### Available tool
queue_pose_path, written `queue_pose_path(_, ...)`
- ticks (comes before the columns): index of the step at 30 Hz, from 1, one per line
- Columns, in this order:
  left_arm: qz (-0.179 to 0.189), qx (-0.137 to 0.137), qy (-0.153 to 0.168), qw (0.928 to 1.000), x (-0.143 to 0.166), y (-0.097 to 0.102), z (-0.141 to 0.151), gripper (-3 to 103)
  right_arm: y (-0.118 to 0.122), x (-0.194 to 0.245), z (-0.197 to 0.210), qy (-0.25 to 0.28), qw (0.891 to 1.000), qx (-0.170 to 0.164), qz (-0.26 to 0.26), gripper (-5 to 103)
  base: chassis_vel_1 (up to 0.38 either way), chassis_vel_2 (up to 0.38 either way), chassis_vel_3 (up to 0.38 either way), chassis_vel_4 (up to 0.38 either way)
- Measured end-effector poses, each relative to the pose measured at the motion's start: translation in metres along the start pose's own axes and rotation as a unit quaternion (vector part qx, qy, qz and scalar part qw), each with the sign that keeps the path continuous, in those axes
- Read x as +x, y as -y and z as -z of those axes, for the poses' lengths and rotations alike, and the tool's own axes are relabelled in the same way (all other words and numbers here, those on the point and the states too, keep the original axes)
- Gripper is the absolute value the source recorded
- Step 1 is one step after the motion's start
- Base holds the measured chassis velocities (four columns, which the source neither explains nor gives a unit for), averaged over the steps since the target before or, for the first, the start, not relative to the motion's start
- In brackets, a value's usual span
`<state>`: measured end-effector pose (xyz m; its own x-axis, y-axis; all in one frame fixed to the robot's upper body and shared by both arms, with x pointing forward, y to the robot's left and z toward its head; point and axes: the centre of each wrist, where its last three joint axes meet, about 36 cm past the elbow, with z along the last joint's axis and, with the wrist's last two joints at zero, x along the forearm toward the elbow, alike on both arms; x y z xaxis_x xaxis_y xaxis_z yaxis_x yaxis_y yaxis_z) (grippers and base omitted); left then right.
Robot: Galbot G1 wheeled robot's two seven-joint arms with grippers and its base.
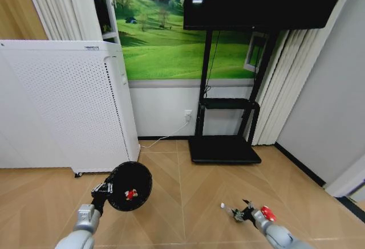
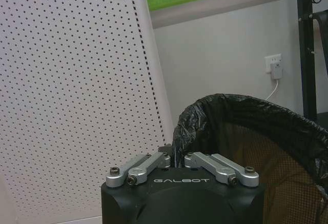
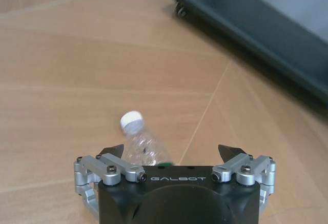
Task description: Pick up the trash bin and place the garbage on the floor into it.
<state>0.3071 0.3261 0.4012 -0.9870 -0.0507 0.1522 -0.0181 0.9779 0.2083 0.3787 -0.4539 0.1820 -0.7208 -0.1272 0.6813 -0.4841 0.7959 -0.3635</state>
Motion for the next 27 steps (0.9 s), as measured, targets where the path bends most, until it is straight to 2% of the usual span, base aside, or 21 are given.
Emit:
queue_pose_path(7, -0.007, 0.000, -0.007, 0.9999, -0.001, 0.004, -0.004, 7, 0.012, -0.024, -0.008, -0.028, 0.999, 0.024, 0.000, 100, 0.000, 0.000, 0.000, 0.000)
queue_pose_path(13, -0.008, -0.001, -0.011, 0.9999, -0.002, 0.004, -0.006, 7, 0.020, -0.029, -0.014, -0.041, 0.998, 0.045, 0.007, 100, 0.000, 0.000, 0.000, 0.000)
queue_pose_path(15, -0.007, -0.001, -0.011, 0.9999, -0.002, 0.004, -0.006, 7, 0.020, -0.029, -0.016, -0.043, 0.998, 0.047, 0.012, 103, 0.000, 0.000, 0.000, 0.000)
queue_pose_path(18, -0.005, -0.002, -0.012, 0.9999, -0.002, 0.002, -0.007, 7, 0.020, -0.029, -0.017, -0.043, 0.998, 0.049, 0.024, 99, 0.000, 0.000, 0.000, 0.000)
queue_pose_path(20, -0.002, -0.002, -0.014, 0.9999, -0.002, 0.001, -0.010, 7, 0.020, -0.030, -0.018, -0.034, 0.998, 0.049, 0.033, 90, 0.000, 0.000, 0.000, 0.000)
queue_pose_path(21, -0.002, -0.002, -0.014, 0.9999, -0.002, 0.001, -0.010, 7, 0.020, -0.030, -0.018, -0.034, 0.998, 0.049, 0.033, 90, 0.000, 0.000, 0.000, 0.000)
queue_pose_path(24, -0.001, -0.002, -0.016, 0.9999, -0.002, 0.003, -0.014, 7, 0.021, -0.030, -0.016, -0.026, 0.998, 0.047, 0.031, 73, 0.000, 0.000, 0.000, 0.000)
queue_pose_path(25, -0.001, -0.002, -0.016, 0.9999, -0.002, 0.003, -0.014, 7, 0.021, -0.030, -0.016, -0.026, 0.998, 0.047, 0.031, 73, 0.000, 0.000, 0.000, 0.000)
queue_pose_path(27, -0.002, -0.002, -0.016, 0.9999, -0.003, 0.005, -0.015, 7, 0.021, -0.029, -0.017, -0.024, 0.998, 0.045, 0.030, 62, 0.000, 0.000, 0.000, 0.000)
